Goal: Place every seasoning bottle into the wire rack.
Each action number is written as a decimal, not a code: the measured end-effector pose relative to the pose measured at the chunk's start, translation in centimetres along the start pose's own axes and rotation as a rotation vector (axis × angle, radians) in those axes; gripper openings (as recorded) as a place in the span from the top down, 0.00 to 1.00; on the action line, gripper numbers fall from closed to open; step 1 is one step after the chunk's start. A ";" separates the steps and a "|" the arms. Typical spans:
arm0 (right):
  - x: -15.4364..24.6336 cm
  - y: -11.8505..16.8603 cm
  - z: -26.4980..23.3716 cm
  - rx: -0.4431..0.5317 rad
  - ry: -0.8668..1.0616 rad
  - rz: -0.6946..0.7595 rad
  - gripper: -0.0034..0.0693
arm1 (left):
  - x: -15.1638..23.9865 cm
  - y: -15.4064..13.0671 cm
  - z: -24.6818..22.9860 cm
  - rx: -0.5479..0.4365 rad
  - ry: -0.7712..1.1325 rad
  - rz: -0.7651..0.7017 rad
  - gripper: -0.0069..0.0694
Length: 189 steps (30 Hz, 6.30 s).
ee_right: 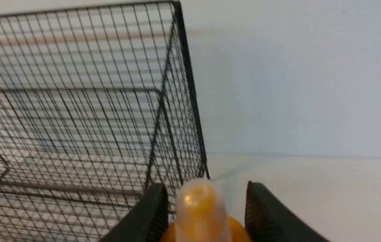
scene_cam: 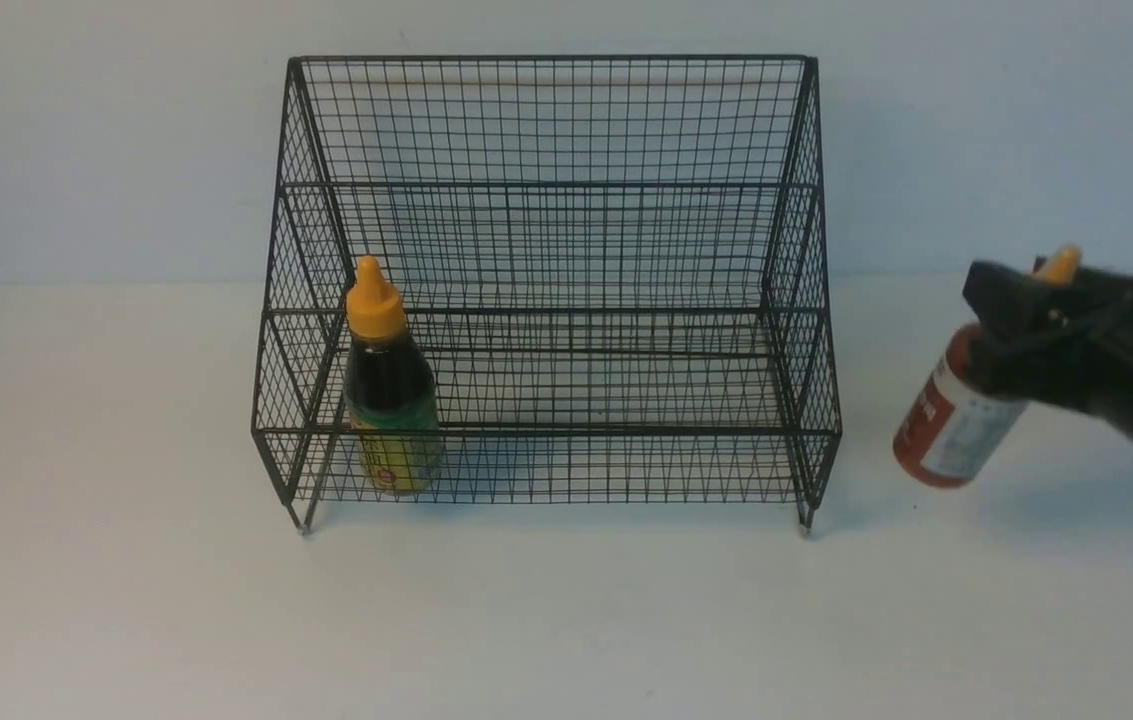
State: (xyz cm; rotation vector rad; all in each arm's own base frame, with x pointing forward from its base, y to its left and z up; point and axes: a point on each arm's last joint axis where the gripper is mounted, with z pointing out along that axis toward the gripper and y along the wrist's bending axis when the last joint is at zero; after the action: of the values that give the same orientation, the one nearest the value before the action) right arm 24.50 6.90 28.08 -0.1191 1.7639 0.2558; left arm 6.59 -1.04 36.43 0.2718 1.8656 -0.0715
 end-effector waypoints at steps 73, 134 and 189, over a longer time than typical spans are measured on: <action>-10.3 6.7 5.7 -0.169 0.172 -0.152 0.32 | 0.3 0.5 0.0 -0.057 0.029 0.009 0.92; -1.6 -0.2 -24.1 -0.272 -0.583 0.079 0.97 | 5.8 0.1 -2.5 0.005 -0.245 -0.228 0.92; -1.6 -0.2 -24.1 -0.281 -0.583 0.101 0.97 | 18.7 -1.4 4.6 -0.122 -0.013 -0.118 0.92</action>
State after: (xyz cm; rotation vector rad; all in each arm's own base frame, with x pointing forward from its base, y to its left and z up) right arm 1.94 0.89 34.14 -0.1403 1.1494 0.5526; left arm 5.24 -0.44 17.17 0.0766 1.8642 -0.0401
